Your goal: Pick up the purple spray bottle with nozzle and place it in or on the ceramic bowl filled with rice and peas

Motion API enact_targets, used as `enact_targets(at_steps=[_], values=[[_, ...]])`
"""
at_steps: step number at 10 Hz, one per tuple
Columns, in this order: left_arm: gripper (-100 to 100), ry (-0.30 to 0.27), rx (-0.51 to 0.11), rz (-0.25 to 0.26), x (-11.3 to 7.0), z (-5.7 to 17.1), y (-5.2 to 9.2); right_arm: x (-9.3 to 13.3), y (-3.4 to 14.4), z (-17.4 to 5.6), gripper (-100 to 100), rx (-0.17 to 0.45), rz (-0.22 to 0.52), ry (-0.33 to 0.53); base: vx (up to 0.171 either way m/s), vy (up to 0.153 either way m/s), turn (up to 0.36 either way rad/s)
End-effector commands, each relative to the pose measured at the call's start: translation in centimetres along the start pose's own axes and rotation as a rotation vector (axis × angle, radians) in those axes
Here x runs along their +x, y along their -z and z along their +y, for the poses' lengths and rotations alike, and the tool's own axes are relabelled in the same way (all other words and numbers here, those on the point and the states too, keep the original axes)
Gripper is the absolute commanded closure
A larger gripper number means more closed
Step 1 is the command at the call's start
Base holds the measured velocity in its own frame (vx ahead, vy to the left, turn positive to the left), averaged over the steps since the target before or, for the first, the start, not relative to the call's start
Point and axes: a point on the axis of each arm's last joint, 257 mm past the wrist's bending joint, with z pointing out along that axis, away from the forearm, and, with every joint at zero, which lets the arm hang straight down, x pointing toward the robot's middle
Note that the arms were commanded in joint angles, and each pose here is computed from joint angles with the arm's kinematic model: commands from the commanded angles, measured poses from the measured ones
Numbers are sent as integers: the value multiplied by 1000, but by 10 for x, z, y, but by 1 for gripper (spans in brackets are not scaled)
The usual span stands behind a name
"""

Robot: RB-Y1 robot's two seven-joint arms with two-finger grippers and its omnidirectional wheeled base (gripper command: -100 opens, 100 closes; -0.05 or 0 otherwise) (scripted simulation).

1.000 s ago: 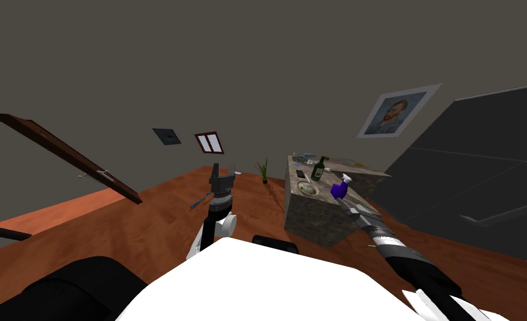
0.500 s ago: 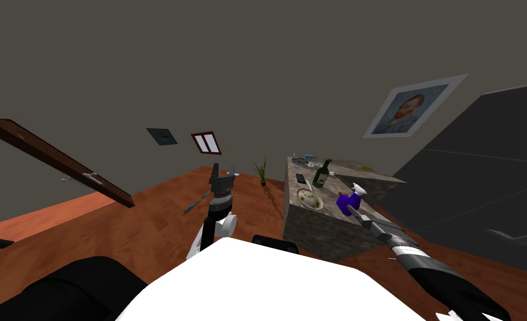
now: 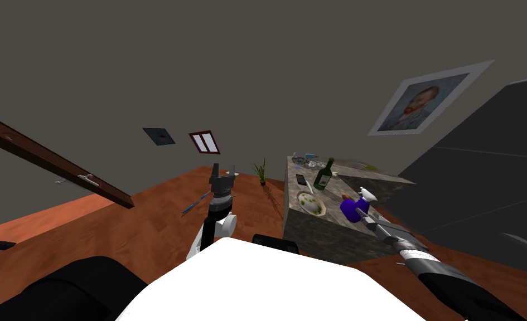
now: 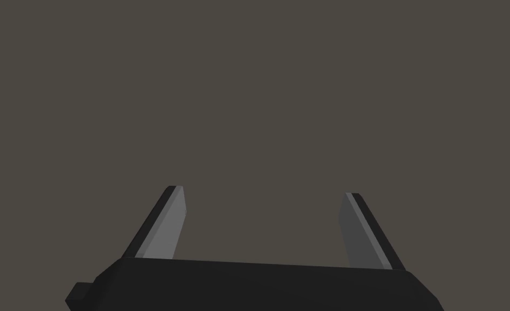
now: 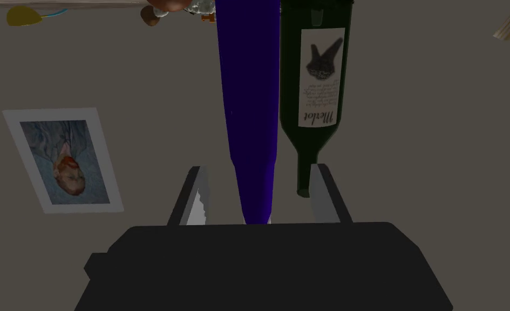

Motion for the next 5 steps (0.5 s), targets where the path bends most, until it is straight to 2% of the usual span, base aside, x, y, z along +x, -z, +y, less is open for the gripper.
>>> enact_targets(at_steps=[1, 4, 5], values=[[0, 0, 0, 0, 0, 0, 0, 0, 0, 0, 100, 0, 0, 0, 0, 0, 0], [0, 0, 0, 0, 0, 0, 0, -1, 0, 0, 100, 0, -1, 1, 0, 0, 0], [0, 0, 0, 0, 0, 0, 0, -1, 0, 0, 0, 0, -1, 1, 0, 0, 0]])
